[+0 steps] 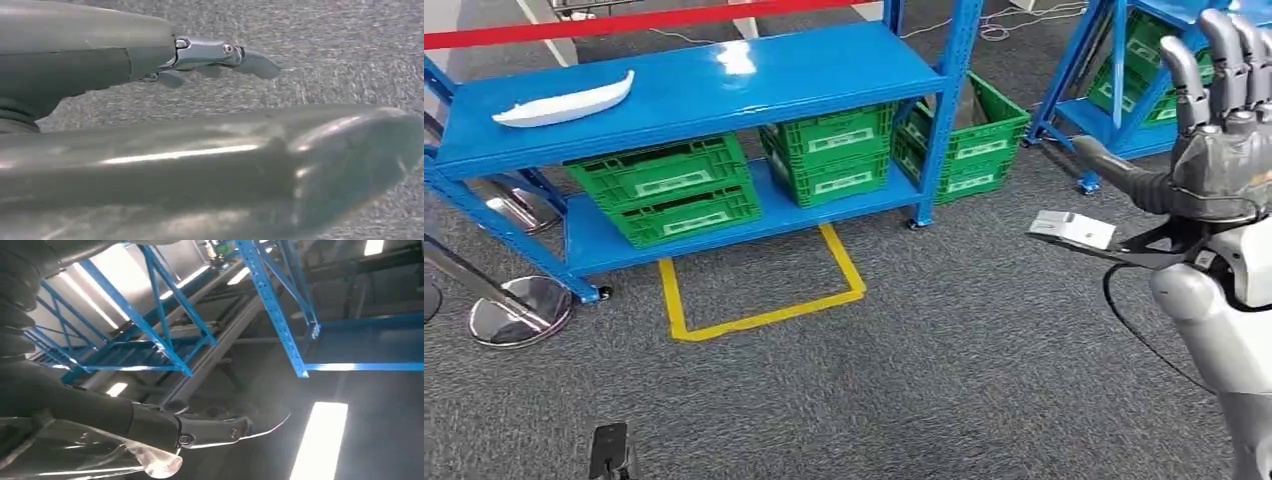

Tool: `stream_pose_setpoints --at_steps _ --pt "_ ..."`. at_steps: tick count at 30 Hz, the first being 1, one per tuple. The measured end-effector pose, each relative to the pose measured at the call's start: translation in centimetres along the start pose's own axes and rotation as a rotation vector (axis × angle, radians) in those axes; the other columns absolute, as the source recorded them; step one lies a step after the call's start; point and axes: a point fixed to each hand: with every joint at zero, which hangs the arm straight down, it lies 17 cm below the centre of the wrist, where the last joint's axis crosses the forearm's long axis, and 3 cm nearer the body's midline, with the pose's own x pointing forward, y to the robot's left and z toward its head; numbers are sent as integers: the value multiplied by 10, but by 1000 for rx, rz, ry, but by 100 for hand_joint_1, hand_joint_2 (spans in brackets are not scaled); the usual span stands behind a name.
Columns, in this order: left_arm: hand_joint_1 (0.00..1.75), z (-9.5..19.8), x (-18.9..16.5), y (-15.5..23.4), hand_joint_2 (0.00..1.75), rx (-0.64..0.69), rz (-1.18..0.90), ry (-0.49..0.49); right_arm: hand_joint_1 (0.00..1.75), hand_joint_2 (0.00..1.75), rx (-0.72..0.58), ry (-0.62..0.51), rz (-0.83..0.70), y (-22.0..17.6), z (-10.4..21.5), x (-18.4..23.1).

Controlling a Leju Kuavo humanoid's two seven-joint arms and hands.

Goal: Take the parts from the cabinet and place them on the table.

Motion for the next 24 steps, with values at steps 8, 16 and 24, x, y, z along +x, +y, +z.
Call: stream_pose_setpoints --at_steps 8,16,24 --pt "0 0 -1 0 0 -1 0 4 0 175 6 1 -2 2 3 1" --pt "0 0 -3 1 0 2 -2 6 0 175 6 -1 3 1 2 1" --pt "0 1 -2 -1 0 -2 2 5 0 175 55 31 -14 12 10 -4"
